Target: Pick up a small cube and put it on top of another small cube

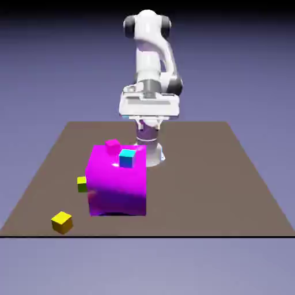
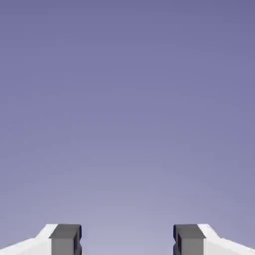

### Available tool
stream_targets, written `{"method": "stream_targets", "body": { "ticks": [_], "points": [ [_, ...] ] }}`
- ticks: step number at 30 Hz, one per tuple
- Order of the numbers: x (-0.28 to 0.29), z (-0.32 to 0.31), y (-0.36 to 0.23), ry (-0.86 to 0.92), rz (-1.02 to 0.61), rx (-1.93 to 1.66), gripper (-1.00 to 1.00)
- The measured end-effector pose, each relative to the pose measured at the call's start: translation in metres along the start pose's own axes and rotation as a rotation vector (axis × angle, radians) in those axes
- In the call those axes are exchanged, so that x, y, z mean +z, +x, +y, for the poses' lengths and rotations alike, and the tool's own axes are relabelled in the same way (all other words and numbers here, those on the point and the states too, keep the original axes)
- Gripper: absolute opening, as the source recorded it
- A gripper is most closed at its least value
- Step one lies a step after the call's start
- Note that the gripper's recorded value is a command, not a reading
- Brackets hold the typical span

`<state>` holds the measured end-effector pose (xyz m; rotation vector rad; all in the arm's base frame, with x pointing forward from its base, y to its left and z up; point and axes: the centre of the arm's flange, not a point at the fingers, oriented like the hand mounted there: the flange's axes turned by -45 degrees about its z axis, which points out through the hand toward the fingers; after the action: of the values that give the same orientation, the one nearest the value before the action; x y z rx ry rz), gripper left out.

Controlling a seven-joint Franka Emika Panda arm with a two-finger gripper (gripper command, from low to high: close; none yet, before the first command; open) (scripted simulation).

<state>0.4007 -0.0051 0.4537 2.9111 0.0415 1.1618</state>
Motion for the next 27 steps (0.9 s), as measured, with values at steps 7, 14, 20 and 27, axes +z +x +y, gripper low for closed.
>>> {"method": "stream_targets", "body": {
  "ticks": [7,14,20,27],
  "points": [
    [0.068,0.065,0.015,-0.026,-0.215,0.146,0.00],
    [0.136,0.141,0.006,-0.062,-0.419,0.289,0.00],
    [0.190,0.202,-0.017,-0.090,-0.582,0.387,0.00],
    [0.242,0.274,-0.058,-0.130,-0.757,0.489,0.00]
  ]
}}
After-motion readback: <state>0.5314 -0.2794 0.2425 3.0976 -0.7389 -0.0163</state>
